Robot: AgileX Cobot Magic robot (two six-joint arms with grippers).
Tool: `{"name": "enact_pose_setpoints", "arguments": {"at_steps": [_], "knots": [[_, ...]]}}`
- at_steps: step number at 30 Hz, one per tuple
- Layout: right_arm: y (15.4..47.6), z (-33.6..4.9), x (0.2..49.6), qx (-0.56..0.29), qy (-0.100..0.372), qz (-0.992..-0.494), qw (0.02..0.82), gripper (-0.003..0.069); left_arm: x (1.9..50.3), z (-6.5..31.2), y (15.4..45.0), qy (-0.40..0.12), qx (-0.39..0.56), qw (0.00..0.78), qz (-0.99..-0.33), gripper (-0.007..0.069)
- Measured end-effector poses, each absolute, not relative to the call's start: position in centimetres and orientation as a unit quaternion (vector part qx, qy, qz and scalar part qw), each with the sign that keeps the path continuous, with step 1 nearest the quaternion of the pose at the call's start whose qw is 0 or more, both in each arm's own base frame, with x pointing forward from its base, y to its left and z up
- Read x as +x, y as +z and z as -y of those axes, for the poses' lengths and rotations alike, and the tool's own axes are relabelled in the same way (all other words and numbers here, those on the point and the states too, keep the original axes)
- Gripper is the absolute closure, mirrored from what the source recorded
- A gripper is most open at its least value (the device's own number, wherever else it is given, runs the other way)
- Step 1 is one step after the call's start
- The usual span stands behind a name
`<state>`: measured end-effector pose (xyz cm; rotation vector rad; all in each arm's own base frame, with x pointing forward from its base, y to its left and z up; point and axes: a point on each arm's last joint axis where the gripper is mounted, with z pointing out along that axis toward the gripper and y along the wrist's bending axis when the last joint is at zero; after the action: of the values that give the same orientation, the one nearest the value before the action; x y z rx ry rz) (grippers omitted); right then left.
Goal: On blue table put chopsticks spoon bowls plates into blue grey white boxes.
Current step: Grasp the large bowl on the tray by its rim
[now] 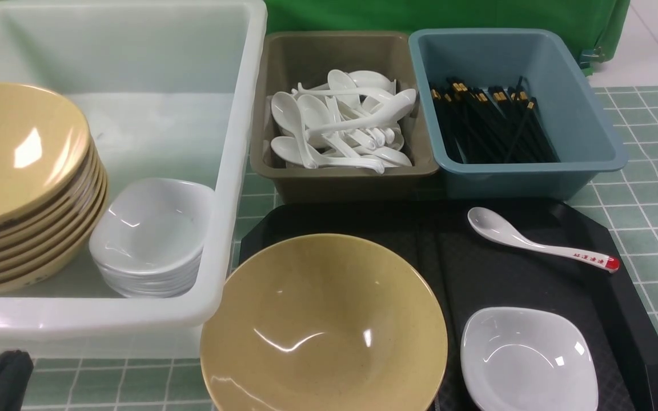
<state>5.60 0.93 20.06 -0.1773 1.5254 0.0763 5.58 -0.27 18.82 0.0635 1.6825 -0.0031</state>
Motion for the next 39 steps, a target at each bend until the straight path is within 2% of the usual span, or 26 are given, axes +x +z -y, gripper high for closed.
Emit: {"name": "enact_pose_setpoints", "arguments": {"at_steps": [1, 5, 6, 8, 9, 10, 13, 16, 18, 20, 21, 23, 27, 28, 29, 30, 31, 32, 33, 34, 35, 37, 39], "knots": [[20.1, -0.9, 5.6, -0.080, 0.034, -0.690, 0.719, 0.0559, 5.6, 0.3, 18.9, -0.001, 0.028, 0.671, -0.741, 0.0620], [23.2, -0.8, 4.9, -0.063, 0.040, -0.551, 0.831, 0.0559, 5.4, 0.0, 21.9, 0.011, 0.010, 0.778, -0.629, 0.0620], [23.3, -0.8, 4.9, -0.062, 0.041, -0.546, 0.835, 0.0559, 5.4, 0.0, 21.9, 0.006, 0.015, 0.783, -0.622, 0.0620], [24.5, -0.7, 4.3, -0.035, 0.077, -0.489, 0.868, 0.0559, 4.7, -0.1, 23.9, 0.010, 0.005, 0.849, -0.529, 0.0620], [24.8, -0.7, 4.1, -0.024, 0.097, -0.472, 0.876, 0.0559, 4.4, -0.2, 24.4, 0.011, 0.001, 0.861, -0.508, 0.0620], [25.0, -0.6, 3.9, -0.008, 0.126, -0.458, 0.880, 0.0559, 4.0, -0.2, 25.1, 0.006, -0.005, 0.889, -0.458, 0.0620], [25.5, -0.5, 3.6, 0.017, 0.168, -0.428, 0.888, 0.0559, 2.8, -0.4, 26.5, -0.013, -0.024, 0.930, -0.368, 0.0620], [25.7, -0.4, 3.5, 0.027, 0.182, -0.417, 0.890, 0.0559, 2.3, -0.8, 26.9, -0.043, -0.057, 0.940, -0.334, 0.0620], [26.5, -0.4, 3.6, 0.031, 0.188, -0.436, 0.879, 0.0559, 2.4, -1.2, 28.0, -0.096, -0.100, 0.923, -0.360, 0.0620], [28.6, -0.5, 3.6, 0.032, 0.188, -0.463, 0.865, 0.0566, 2.3, -1.3, 30.4, -0.152, -0.145, 0.891, -0.403, 0.0620], [30.0, -0.5, 3.5, 0.030, 0.185, -0.472, 0.861, 0.0574, 2.4, -1.2, 31.6, -0.155, -0.155, 0.879, -0.423, 0.0620], [32.2, -0.6, 4.1, 0.019, 0.162, -0.522, 0.837, 0.0592, 3.1, -1.0, 33.5, -0.150, -0.138, 0.859, -0.470, 0.0620], [34.1, -1.0, 6.0, -0.019, 0.104, -0.611, 0.784, 0.0606, 6.7, -0.5, 35.5, -0.127, -0.117, 0.810, -0.560, 0.0620], [34.2, -1.1, 6.6, -0.028, 0.094, -0.641, 0.762, 0.0607, 7.4, -0.3, 35.9, -0.128, -0.110, 0.800, -0.576, 0.0620], [34.1, -1.2, 6.8, -0.029, 0.092, -0.644, 0.759, 0.0607, 7.9, -0.2, 35.8, -0.129, -0.107, 0.788, -0.592, 0.0620], [33.9, -1.3, 7.5, -0.037, 0.084, -0.677, 0.730, 0.0608, 9.1, 0.3, 36.0, -0.115, -0.117, 0.766, -0.621, 0.0620], [33.5, -1.4, 8.1, -0.043, 0.078, -0.708, 0.701, 0.0608, 10.0, 0.7, 36.5, -0.141, -0.075, 0.737, -0.656, 0.0620], [32.8, -1.6, 8.9, -0.052, 0.070, -0.743, 0.664, 0.0608, 10.7, 1.2, 36.4, -0.147, -0.058, 0.709, -0.687, 0.0620], [31.4, -1.8, 9.9, -0.066, 0.060, -0.801, 0.592, 0.0608, 12.0, 1.9, 36.7, -0.156, -0.030, 0.668, -0.727, 0.0620], [31.2, -1.8, 9.8, -0.070, 0.059, -0.806, 0.585, 0.0608, 12.7, 2.3, 36.7, -0.161, -0.013, 0.641, -0.750, 0.0620], [29.7, -2.1, 10.5, -0.099, 0.042, -0.850, 0.516, 0.0608, 14.4, 3.5, 36.7, -0.157, 0.019, 0.578, -0.801, 0.0620], [28.1, -2.5, 11.2, -0.156, 0.027, -0.883, 0.441, 0.0608, 16.4, 5.2, 36.2, -0.190, 0.103, 0.470, -0.856, 0.0620], [27.1, -3.0, 11.7, -0.202, 0.032, -0.898, 0.390, 0.0608, 18.3, 7.0, 36.1, -0.208, 0.154, 0.406, -0.877, 0.0620]]}}
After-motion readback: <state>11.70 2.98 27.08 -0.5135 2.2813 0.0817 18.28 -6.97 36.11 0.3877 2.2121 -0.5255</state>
